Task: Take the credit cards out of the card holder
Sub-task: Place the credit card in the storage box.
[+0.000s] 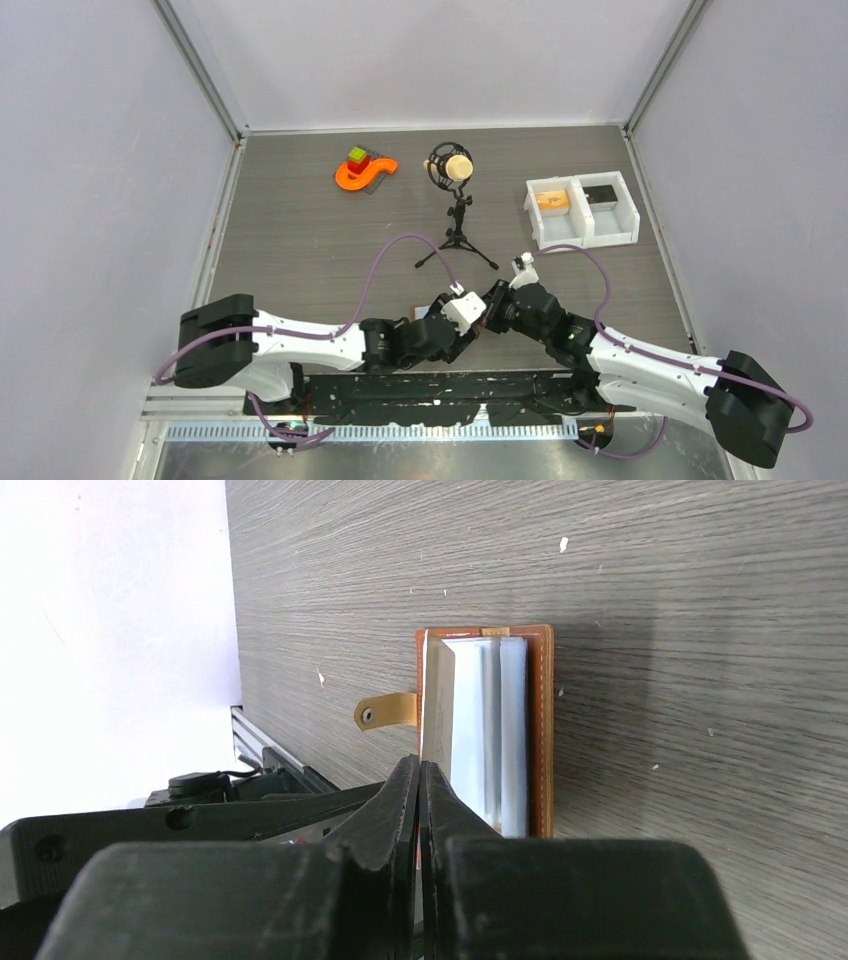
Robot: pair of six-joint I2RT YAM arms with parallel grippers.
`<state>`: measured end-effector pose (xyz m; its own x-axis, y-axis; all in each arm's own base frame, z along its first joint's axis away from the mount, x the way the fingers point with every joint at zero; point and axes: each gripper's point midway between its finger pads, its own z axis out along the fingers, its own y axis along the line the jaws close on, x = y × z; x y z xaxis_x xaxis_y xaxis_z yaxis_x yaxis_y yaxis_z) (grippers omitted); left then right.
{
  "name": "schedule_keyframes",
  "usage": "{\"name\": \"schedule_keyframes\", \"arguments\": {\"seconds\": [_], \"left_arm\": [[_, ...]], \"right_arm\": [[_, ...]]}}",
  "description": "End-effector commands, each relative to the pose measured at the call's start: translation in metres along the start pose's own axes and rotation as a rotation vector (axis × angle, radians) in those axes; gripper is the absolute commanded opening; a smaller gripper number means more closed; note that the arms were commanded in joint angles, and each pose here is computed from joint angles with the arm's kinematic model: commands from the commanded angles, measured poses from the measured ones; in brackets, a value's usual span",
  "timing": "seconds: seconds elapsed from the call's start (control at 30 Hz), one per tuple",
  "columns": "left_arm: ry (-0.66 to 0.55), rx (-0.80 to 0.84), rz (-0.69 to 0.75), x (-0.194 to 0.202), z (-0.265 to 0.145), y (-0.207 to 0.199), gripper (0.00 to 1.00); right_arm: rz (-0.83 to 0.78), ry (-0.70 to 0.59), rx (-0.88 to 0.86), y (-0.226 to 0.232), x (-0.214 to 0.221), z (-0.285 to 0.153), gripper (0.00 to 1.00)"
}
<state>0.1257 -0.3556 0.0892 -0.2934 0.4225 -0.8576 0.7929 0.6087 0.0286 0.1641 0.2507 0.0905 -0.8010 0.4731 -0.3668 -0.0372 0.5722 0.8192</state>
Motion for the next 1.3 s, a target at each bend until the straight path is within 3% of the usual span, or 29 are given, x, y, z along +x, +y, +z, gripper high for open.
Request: {"name": "schedule_keyframes", "arguments": {"seconds": [0.0, 0.27, 0.33, 0.43, 0.5, 0.6, 0.9, 1.27], "left_arm": [[-0.071, -0.053, -0.023, -0.024, 0.005, 0.002, 0.56], [-0.063, -0.157, 0.031, -0.015, 0.006, 0.013, 0.48], [-0.068, -0.165, 0.044, -0.015, 0.005, 0.012, 0.38], [-0.074, -0.165, 0.042, -0.017, 0.001, 0.013, 0.11], [-0.065, -0.18, 0.033, -0.015, -0.002, 0.017, 0.0], [-0.041, -0.202, 0.023, -0.013, -0.009, 0.022, 0.0], [-0.091, -0.108, -0.144, -0.02, -0.035, 0.031, 0.0], [-0.182, 0.074, -0.336, -0.025, -0.053, 0.04, 0.0]], "right_arm": [[0.033, -0.054, -0.077, 0.03, -0.017, -0.001, 0.05], [0.046, -0.057, -0.087, 0.032, -0.018, -0.002, 0.05], [0.044, -0.051, -0.087, 0.032, -0.016, -0.001, 0.05], [0.029, -0.044, -0.096, 0.033, -0.015, 0.0, 0.05], [0.002, -0.041, -0.103, 0.035, -0.015, -0.001, 0.05], [-0.062, -0.06, -0.12, 0.045, -0.022, -0.006, 0.06], [-0.34, -0.2, -0.172, 0.057, -0.049, -0.038, 0.34], [-0.561, -0.184, -0.324, 0.074, -0.039, -0.059, 0.45]]}}
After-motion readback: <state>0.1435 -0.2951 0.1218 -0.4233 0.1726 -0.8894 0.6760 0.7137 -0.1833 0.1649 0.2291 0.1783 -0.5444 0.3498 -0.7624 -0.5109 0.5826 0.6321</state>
